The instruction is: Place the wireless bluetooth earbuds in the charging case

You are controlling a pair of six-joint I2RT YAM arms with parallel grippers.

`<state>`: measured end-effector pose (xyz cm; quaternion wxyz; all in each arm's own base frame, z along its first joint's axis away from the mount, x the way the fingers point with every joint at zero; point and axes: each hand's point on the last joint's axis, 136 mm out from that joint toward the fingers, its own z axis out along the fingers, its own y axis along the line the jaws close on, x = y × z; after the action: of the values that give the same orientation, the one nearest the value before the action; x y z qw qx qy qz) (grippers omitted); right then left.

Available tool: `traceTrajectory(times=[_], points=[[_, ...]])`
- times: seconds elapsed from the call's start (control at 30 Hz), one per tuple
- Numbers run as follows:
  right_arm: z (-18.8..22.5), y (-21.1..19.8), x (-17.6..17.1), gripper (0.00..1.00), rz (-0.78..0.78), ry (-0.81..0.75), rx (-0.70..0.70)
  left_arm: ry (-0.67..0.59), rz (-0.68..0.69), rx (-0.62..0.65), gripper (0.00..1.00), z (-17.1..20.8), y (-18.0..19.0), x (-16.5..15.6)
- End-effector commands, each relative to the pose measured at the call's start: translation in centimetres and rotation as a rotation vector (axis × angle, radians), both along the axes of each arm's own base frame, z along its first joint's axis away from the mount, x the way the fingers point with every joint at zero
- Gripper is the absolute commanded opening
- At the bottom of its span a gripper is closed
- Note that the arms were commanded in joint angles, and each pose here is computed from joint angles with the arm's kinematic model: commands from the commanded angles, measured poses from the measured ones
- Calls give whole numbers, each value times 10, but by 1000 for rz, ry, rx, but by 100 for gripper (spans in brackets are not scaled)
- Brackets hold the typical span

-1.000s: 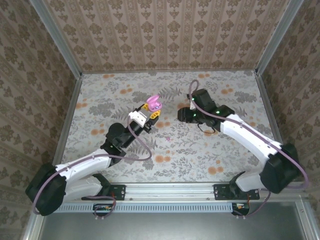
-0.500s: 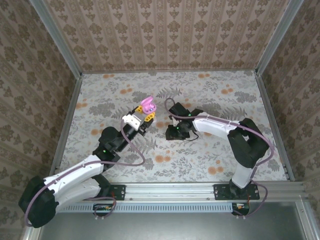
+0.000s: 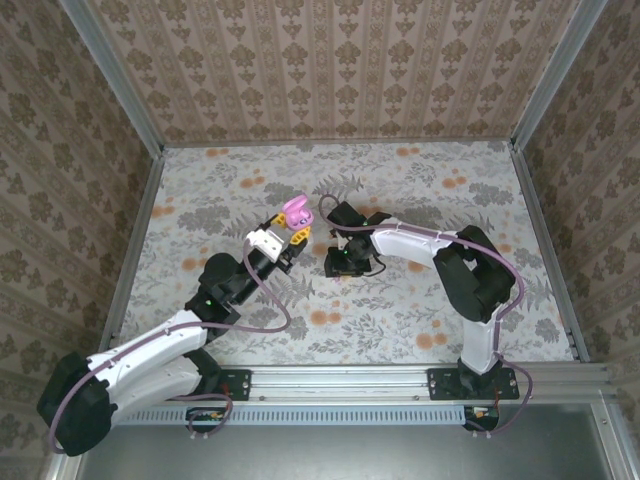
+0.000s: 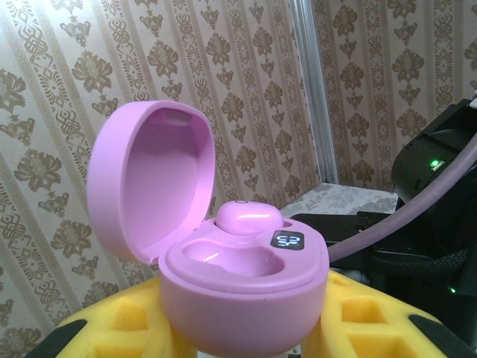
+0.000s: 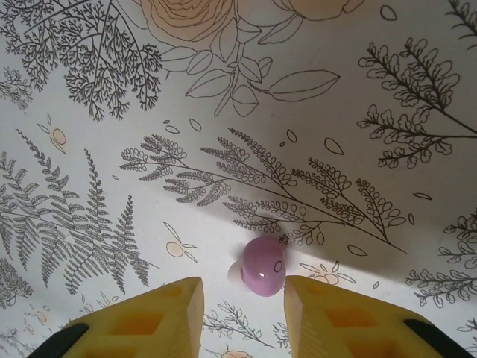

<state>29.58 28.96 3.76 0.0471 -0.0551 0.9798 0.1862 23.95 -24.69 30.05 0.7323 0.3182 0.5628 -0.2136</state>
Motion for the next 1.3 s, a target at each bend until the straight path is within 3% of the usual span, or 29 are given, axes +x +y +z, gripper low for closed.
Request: traceTrajectory(times=[0.0,0.2,1.0,1.27], points=[[-6,-3,-3,39,-14,31,-27,-37,12,-8,30,8,5,-1],[-7,-3,-8,44,-44,55,-11,-33,13,-8,30,7,5,-1],[-17,16,-2,42,-65,76,44,-33,15,-7,30,7,4,1],[-26,1,0,35,6,21,-159,-37,14,-14,30,8,5,0]])
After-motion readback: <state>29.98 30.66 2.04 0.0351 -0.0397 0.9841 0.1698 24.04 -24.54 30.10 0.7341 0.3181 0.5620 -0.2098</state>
